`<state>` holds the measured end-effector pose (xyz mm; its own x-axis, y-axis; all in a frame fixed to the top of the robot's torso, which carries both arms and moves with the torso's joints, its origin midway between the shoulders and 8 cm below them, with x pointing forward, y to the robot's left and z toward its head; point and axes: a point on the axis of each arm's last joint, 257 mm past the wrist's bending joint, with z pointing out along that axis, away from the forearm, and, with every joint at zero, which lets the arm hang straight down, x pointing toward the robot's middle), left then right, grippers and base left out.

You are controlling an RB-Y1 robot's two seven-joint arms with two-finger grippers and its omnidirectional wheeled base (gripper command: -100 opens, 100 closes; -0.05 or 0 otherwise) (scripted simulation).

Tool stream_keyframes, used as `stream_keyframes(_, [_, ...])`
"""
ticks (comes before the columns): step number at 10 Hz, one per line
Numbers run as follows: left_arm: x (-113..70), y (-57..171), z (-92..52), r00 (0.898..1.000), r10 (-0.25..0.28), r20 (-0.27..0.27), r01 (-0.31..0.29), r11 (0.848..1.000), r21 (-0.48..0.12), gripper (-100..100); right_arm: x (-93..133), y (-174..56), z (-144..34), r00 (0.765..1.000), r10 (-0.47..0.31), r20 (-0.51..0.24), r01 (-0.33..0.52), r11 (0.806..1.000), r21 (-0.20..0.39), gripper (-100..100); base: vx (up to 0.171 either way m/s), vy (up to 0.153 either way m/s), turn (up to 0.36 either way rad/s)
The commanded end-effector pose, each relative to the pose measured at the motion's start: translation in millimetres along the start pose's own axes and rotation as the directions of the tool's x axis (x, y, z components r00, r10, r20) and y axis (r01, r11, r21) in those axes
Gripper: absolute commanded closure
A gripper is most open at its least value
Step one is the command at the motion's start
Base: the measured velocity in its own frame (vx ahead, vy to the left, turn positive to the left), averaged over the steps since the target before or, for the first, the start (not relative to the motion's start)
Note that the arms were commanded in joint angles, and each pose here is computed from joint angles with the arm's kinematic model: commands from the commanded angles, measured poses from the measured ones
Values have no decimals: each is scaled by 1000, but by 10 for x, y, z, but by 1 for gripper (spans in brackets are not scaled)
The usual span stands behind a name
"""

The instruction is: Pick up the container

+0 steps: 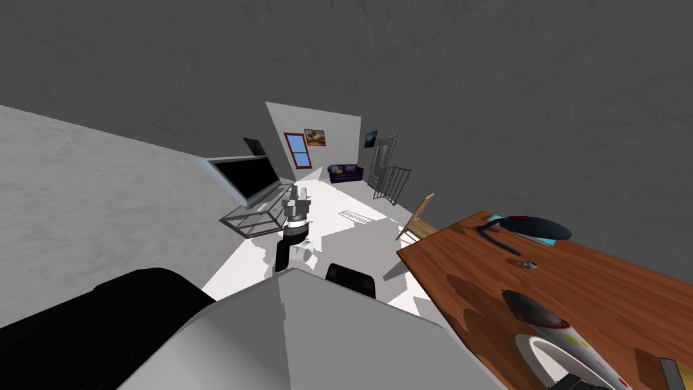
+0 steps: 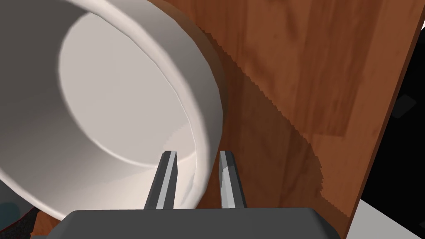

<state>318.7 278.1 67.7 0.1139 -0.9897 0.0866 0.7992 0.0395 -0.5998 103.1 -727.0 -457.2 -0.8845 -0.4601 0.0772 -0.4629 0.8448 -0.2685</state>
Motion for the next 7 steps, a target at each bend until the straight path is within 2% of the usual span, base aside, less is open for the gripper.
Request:
stream_keyframes(1, [0, 0, 0, 1000, 0, 0, 0, 1000, 0, 0, 25, -13, -6, 1000, -20, 1, 20, 1000, 1, 100, 70, 15, -71])
stream_keyframes(7, [0, 0, 0, 1000, 0, 0, 0, 1000, 0, 0, 107, -52, -52, 997, -72, 17, 72, 997, 5, 100, 74, 24, -85])
